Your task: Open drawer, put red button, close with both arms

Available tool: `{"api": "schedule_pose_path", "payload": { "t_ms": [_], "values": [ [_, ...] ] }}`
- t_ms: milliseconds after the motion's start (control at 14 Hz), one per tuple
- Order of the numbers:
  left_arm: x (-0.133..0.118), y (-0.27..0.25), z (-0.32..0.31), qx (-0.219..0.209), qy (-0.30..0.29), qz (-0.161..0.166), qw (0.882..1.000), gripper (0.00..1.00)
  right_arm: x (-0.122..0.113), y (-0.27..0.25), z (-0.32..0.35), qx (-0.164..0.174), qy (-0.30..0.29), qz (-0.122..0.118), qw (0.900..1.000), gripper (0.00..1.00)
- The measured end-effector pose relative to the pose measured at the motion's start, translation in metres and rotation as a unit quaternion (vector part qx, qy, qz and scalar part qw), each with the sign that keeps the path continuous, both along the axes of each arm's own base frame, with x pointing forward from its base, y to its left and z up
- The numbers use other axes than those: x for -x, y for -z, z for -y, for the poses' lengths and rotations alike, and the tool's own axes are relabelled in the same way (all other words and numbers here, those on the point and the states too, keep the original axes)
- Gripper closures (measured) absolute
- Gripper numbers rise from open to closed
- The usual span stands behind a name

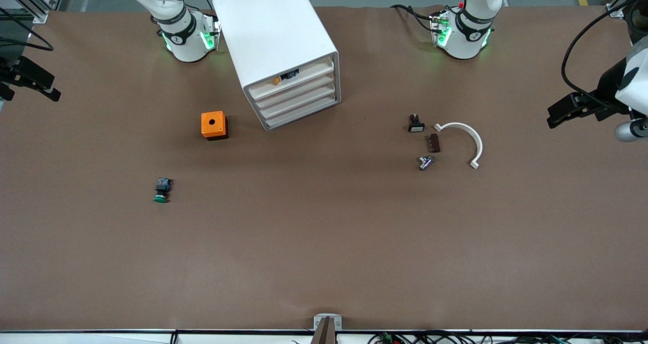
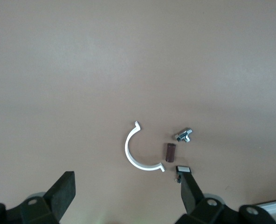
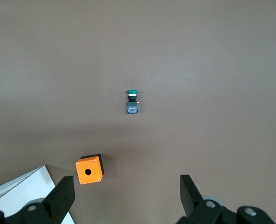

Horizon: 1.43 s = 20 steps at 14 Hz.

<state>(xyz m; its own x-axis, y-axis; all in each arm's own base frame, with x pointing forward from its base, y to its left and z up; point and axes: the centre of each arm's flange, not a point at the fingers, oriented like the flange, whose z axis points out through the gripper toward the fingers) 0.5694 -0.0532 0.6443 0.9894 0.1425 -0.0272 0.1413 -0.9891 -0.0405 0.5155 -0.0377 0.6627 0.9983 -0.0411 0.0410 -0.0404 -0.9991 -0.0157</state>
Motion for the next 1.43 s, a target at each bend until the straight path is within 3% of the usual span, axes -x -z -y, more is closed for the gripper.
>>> {"api": "schedule_pose_path", "payload": {
  "t_ms": [429, 1429],
  "values": [
    [0.044, -0.011, -0.02, 0.006, -0.004, 0.001, 1.0, 0.0, 0.0, 0.0, 0.0, 0.0, 0.0, 0.0, 1.0, 0.0],
    [0.068, -0.003, 0.023, -0.001, 0.041, -0.008, 0.999, 0.0, -0.002, 0.004, 0.0, 0.002, -0.001, -0.004, 1.0, 0.0]
  ]
}}
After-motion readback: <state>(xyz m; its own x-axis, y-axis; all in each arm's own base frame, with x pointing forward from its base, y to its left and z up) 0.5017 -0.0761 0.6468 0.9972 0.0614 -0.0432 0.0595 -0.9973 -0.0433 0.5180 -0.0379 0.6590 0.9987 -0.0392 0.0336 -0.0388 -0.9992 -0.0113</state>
